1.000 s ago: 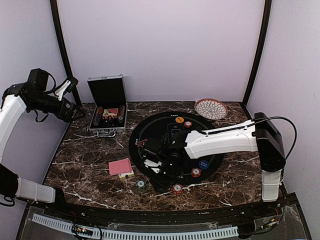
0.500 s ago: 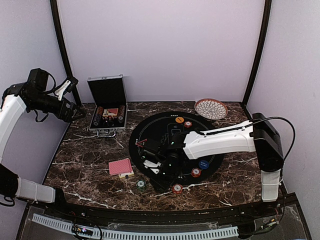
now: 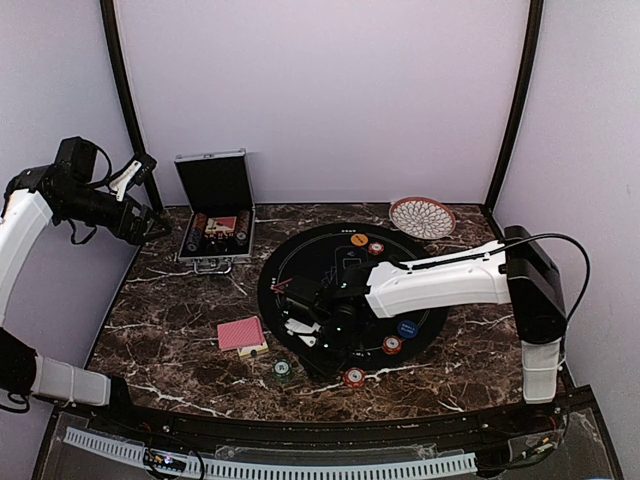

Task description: Distribute texas hold em gaming equipment

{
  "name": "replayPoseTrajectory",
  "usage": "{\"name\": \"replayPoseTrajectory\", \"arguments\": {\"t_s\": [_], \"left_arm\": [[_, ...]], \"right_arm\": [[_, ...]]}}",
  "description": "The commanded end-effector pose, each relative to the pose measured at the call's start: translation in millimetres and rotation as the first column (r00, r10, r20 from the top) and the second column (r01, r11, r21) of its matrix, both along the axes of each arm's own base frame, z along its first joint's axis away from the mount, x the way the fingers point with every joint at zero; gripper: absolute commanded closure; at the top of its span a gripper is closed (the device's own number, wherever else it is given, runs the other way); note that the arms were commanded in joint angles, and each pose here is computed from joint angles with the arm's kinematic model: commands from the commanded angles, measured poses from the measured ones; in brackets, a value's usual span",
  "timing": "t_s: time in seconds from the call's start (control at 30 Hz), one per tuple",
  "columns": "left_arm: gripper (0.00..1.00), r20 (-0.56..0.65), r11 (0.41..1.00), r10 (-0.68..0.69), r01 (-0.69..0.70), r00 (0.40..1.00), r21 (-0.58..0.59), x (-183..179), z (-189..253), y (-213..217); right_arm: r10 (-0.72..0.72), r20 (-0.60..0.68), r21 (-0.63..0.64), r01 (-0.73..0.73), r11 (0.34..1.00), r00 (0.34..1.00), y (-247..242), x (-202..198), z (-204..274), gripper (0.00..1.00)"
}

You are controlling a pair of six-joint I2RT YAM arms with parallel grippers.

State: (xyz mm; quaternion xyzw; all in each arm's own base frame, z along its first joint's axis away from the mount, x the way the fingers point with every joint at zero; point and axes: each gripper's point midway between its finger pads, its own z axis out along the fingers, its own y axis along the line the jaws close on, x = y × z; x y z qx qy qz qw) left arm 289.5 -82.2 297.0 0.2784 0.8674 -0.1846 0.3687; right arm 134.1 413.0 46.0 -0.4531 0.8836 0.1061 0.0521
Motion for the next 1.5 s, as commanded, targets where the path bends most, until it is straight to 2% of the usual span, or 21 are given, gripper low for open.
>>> {"name": "replayPoseTrajectory", "arguments": {"t_s": [0.0,0.17,0.37,0.97,1.07,1.27,1.47], "left_arm": [[0.01,0.024,1.0,-0.017,0.017,1.0,0.001,-8.5,11.3,-2.1],[0.01,0.027,1.0,-0.017,0.017,0.999,0.004,-9.3,11.5,-2.1],[0.01,0.027,1.0,-0.016,0.016,1.0,0.003,-8.5,11.4,-1.8],[0.01,0.031,1.0,-0.015,0.015,0.999,0.007,-8.7,12.0,-1.3],[0.01,0.032,1.0,-0.015,0.015,0.999,0.006,-8.8,12.1,-1.5],[0.01,0.033,1.0,-0.017,0.016,0.999,0.006,-8.6,12.7,-1.8],[0.01,0.035,1.0,-0.017,0.016,0.999,0.006,-9.1,13.6,-1.8]], "right_arm": [[0.006,0.006,0.016,-0.006,1.0,1.0,7.2,0.1,1.1,0.57],[0.01,0.001,0.014,-0.01,1.0,1.0,7.5,-1.8,0.0,0.52],[0.011,0.0,0.014,-0.011,1.0,1.0,7.7,-2.6,-0.1,0.52],[0.024,-0.006,-0.002,-0.024,1.0,1.0,3.9,-4.6,-4.7,0.65],[0.024,-0.006,-0.005,-0.024,1.0,1.0,3.6,-4.6,-3.6,0.7],[0.021,0.022,0.012,-0.021,1.0,1.0,7.1,0.5,18.1,0.8],[0.01,0.056,0.045,-0.013,0.999,0.998,11.5,6.5,48.0,0.85]]}}
